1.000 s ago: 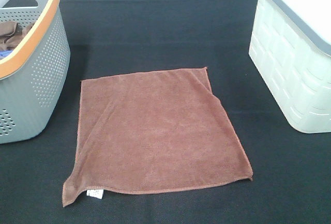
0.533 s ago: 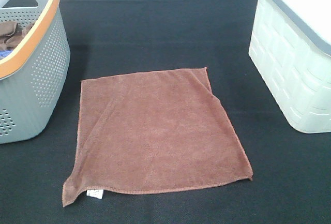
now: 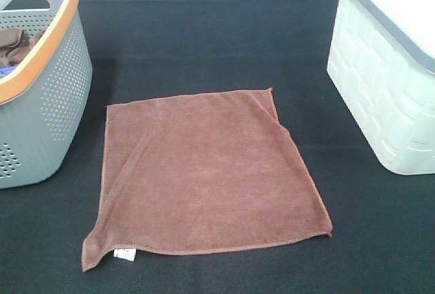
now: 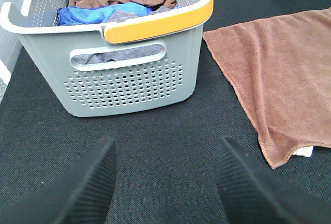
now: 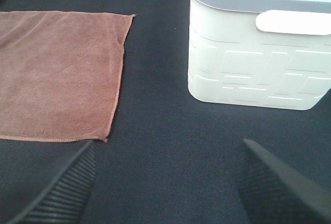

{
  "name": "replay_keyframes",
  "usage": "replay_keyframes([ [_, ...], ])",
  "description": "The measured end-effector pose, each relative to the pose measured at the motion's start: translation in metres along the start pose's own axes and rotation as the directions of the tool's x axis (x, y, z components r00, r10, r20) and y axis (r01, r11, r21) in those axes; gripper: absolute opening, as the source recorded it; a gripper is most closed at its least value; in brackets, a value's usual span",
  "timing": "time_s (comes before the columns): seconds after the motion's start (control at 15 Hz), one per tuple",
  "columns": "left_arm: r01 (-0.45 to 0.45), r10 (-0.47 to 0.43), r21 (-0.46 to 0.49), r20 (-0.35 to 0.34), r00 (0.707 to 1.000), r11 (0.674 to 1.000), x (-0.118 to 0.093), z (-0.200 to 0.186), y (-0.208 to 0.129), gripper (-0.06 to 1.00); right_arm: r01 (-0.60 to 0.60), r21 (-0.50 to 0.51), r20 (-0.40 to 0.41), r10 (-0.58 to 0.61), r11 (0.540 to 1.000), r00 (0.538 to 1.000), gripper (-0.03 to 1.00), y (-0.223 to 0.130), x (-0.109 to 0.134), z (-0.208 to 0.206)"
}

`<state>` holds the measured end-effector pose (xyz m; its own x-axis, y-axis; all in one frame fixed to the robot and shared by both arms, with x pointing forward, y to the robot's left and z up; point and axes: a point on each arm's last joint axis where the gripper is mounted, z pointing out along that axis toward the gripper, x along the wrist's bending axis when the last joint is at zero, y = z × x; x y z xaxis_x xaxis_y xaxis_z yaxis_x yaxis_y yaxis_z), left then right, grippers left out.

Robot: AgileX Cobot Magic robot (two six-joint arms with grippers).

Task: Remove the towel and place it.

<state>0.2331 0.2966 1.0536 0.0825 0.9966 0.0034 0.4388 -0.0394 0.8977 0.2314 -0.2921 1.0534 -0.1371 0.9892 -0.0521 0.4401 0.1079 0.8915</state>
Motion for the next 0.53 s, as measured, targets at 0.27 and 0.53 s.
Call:
replay_keyframes([
  [0.27,0.0,0.0,0.0,0.0,1.0,1.0,0.0,0.0,0.0,0.55,0.0,0.0,0.0,0.0,1.0,1.0,0.72,0.0,0.0,0.0],
  [0.53,0.0,0.0,0.0,0.0,1.0,1.0,0.0,0.0,0.0,0.55,0.0,0.0,0.0,0.0,1.0,1.0,0.72,0.0,0.0,0.0],
])
